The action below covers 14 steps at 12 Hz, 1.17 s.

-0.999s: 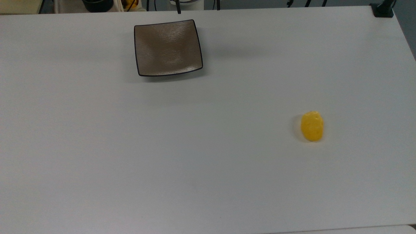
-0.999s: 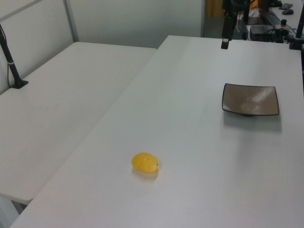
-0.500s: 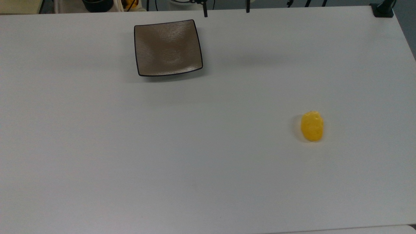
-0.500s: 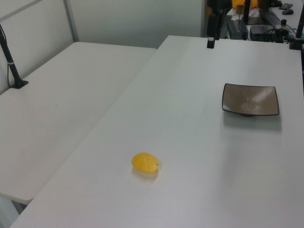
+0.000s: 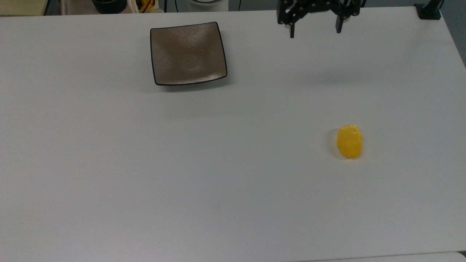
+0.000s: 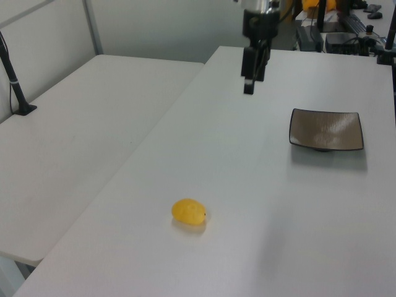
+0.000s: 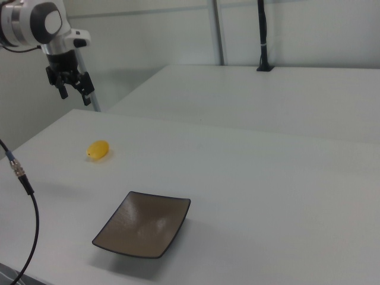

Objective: Put potatoes on a ceramic plate
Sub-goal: 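Move the open gripper over the yellow potato and lower it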

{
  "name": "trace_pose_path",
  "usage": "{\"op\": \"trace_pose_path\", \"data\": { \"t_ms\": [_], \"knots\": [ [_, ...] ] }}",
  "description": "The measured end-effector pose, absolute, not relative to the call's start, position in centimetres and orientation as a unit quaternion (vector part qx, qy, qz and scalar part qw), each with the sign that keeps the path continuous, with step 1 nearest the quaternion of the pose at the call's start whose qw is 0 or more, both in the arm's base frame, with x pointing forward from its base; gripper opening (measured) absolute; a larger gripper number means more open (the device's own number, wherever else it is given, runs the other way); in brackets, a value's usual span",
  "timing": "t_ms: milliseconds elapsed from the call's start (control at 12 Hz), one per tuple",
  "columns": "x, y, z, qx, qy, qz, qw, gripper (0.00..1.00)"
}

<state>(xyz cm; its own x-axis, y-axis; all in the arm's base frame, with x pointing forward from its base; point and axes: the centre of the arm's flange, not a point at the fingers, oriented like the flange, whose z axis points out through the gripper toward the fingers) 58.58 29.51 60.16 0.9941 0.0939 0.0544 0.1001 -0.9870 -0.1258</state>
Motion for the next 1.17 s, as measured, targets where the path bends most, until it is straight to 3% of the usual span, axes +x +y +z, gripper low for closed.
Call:
{"op": "trace_pose_path", "data": {
  "t_ms": [250,583,1166],
  "knots": [
    [60.4,34.9,55.4,-0.995,-0.049,-0.056,0.070,1.00],
    [61.8,38.5,52.0,-0.990,-0.055,-0.100,0.086,1.00],
    [63.3,44.1,41.7,-0.987,-0.052,-0.150,0.032,1.00]
  ]
}}
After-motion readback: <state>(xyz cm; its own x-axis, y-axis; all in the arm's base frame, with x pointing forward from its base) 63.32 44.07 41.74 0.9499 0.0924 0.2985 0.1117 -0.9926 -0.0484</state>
